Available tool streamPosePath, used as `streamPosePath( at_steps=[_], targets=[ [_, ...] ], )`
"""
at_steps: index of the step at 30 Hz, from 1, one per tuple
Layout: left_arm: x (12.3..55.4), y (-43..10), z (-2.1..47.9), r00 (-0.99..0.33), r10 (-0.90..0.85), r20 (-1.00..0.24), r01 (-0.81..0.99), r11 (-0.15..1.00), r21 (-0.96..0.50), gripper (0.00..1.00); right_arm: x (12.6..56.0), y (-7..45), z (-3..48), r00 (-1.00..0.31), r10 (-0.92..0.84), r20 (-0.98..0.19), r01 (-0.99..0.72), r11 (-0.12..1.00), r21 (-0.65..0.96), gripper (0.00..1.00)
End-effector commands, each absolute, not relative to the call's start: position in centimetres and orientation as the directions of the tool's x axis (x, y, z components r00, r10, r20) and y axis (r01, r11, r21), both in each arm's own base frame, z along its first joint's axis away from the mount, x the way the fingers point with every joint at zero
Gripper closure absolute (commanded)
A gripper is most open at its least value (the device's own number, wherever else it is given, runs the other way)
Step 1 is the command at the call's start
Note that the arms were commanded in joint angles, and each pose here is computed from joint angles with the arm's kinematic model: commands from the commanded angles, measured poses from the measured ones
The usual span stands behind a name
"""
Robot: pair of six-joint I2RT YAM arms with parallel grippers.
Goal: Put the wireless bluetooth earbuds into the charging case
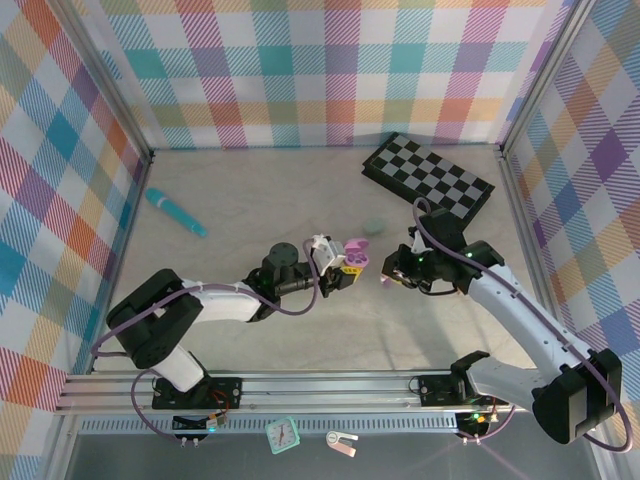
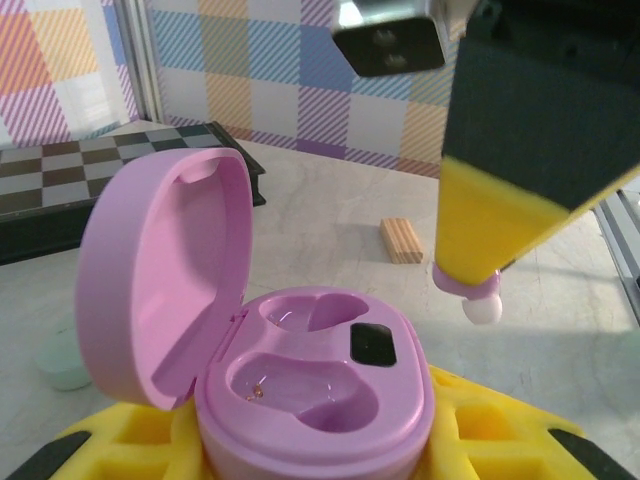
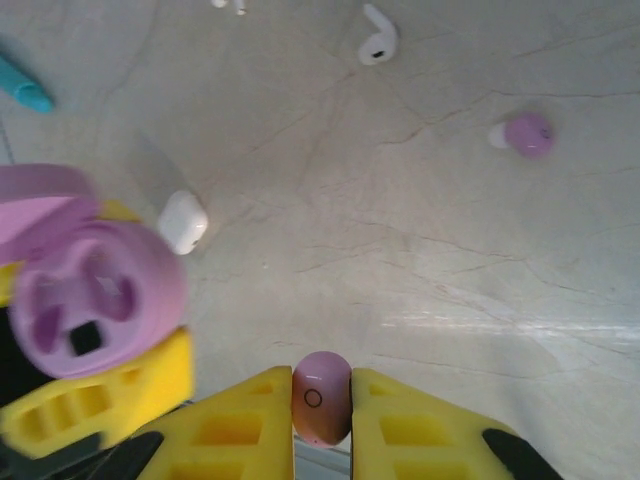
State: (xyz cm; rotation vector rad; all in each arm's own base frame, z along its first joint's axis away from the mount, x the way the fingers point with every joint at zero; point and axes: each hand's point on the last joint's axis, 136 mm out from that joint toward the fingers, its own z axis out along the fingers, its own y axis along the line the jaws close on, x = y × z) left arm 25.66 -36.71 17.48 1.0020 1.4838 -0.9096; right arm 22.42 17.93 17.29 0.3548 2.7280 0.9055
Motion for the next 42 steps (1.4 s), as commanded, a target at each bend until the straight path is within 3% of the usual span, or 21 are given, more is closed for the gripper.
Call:
streamPosePath(
  at_steps=[1, 19, 42],
  targets=[
    [25.6, -37.9, 18.7, -0.006, 0.104, -0.995, 0.941, 0.337, 0.029, 0.65, 22.5, 19.4, 20.3, -0.944, 0.262, -0.203, 0.059, 0.736, 0.675, 0.81],
    [24.4, -39.6, 18.2, 0.007, 0.124, -0.992, 0.953, 0.3, 0.044, 0.65, 23.7, 22.3, 23.0, -0.926, 0.203, -0.32, -0.068, 0.742, 0.667, 0.81],
    [24.4, -40.0, 18.7, 0.017, 0.117, -0.993, 0.955, 0.292, 0.051, 0.65, 24.3, 22.7, 19.9, -0.939, 0.189, -0.286, -0.039, 0.769, 0.638, 0.81]
  ],
)
